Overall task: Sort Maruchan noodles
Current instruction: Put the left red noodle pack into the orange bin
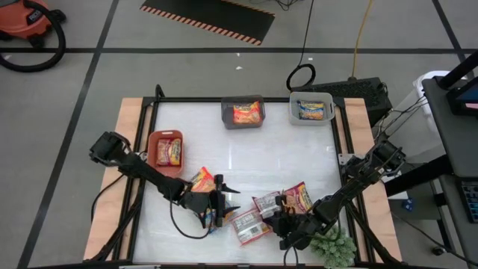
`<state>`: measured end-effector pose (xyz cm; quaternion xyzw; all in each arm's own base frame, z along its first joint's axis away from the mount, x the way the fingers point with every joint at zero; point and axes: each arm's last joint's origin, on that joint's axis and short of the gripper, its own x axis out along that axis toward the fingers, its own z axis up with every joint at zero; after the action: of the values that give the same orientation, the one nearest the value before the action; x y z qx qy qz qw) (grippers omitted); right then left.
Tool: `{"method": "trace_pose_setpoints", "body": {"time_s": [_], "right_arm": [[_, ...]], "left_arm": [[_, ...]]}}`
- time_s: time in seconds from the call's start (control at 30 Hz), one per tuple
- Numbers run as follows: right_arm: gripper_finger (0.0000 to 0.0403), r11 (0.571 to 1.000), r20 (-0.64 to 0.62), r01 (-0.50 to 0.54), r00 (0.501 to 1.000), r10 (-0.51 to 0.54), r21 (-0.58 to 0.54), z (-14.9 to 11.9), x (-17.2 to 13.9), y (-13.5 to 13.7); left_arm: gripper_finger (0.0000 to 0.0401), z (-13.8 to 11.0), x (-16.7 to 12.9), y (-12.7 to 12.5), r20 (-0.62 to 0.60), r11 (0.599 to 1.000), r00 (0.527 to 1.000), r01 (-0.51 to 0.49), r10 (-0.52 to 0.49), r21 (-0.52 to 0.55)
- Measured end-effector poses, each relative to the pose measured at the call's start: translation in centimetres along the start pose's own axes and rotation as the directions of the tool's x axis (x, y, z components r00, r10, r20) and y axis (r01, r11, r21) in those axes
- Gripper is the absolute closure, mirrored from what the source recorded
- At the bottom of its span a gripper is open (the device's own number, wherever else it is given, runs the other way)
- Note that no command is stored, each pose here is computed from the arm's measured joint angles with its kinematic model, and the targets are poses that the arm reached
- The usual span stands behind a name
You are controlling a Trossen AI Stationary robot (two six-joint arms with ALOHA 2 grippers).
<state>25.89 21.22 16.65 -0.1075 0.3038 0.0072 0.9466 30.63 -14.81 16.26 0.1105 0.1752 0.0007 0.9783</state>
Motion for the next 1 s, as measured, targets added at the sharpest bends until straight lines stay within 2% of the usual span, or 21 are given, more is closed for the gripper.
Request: {"method": "trace_pose_setpoints", "body": {"time_s": [0.13, 0.3, 0.57, 0.67, 0.77, 1.0], "right_arm": [[0.0403, 0.999, -0.007, -0.037, 0.999, 0.037, -0.007, 0.6, 0.1, -0.9], [0.0403, 0.999, -0.042, -0.053, 0.998, 0.053, -0.006, 1.1, -0.4, -2.3], [0.0403, 0.999, -0.074, -0.028, 0.997, 0.026, -0.028, 1.7, -1.7, -4.2], [0.0403, 0.998, -0.08, -0.047, 0.996, 0.044, -0.044, 1.9, -1.9, -4.5], [0.0403, 0.996, -0.084, -0.069, 0.994, 0.065, -0.049, 1.9, -1.9, -4.7], [0.0403, 0.998, -0.106, -0.044, 0.994, 0.039, -0.054, 1.9, -1.4, -5.5]], "left_arm": [[0.0151, 0.8, 1.5, -0.9, 0.007, 0.991, 1.0, 0.02, -0.021, 0.13], [0.0151, 1.3, 3.0, -1.5, 0.002, 0.962, 1.0, 0.021, -0.022, 0.273], [0.0151, 1.0, 5.9, -0.1, -0.02, 0.939, 1.0, 0.025, -0.019, 0.343], [0.0151, 0.9, 6.8, 0.2, -0.023, 0.927, 0.999, -0.028, 0.039, 0.373], [0.0151, 1.5, 7.0, 0.6, -0.005, 0.916, 0.999, -0.043, 0.049, 0.398], [0.0179, 1.1, 7.5, 1.6, -0.036, 0.9, 0.997, 0.076, -0.067, 0.429]]}}
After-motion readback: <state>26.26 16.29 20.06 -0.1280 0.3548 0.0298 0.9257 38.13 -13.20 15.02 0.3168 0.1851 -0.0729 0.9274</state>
